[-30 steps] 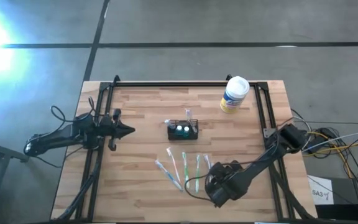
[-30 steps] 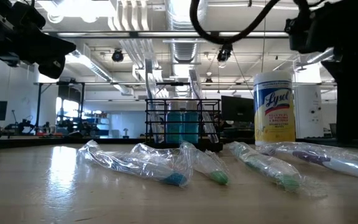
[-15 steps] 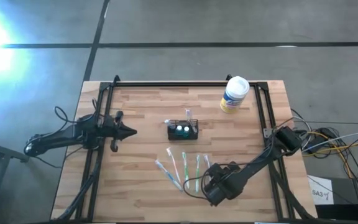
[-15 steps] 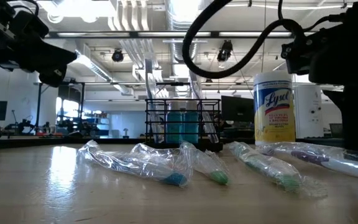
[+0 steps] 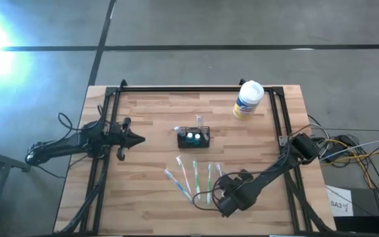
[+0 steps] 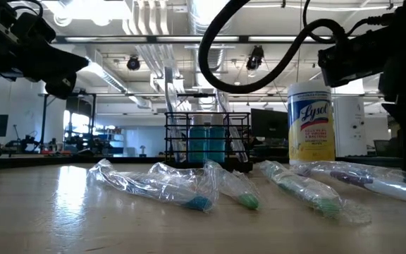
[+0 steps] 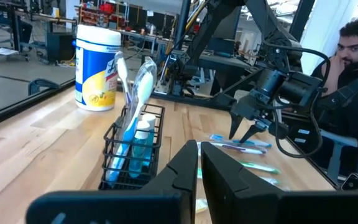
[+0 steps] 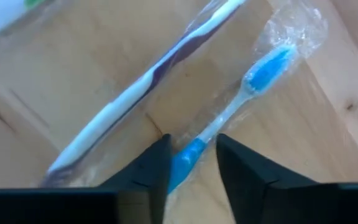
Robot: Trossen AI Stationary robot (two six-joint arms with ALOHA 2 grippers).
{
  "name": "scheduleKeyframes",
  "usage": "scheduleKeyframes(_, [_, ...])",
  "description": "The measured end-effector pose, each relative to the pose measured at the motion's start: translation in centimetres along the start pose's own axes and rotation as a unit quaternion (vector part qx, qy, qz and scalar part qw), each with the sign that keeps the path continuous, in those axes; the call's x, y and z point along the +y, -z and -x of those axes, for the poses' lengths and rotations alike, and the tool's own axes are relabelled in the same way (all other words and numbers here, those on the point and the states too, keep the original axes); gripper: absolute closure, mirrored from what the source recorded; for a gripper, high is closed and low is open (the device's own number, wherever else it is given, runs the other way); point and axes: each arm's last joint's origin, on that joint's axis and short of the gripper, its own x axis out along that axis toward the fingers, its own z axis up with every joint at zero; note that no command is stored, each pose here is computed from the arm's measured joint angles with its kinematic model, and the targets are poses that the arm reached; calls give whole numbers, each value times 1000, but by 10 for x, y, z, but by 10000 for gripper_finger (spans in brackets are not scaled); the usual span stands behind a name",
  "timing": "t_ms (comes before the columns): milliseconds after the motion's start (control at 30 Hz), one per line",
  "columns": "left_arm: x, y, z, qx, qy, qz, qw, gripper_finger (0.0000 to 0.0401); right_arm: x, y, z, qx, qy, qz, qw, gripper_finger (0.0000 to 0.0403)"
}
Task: Pick & Place toothbrushing station
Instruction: Put the right blue toothbrush into the black wire organizer
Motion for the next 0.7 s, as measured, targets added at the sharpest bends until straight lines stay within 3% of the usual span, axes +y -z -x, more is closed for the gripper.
scheduleKeyframes(233, [0, 0, 0, 0, 0, 0, 1000, 381, -4, 0, 6, 2, -1, 35, 999, 385])
scheduleKeyframes(533, [0, 0, 0, -1, 0, 0, 1000, 371, -17, -6, 36, -45, -15, 39, 998, 395])
scheduleKeyframes(700, [0, 0, 0, -1, 1, 1, 1000, 374, -30, -13, 65, -136, -30, 47, 989, 395])
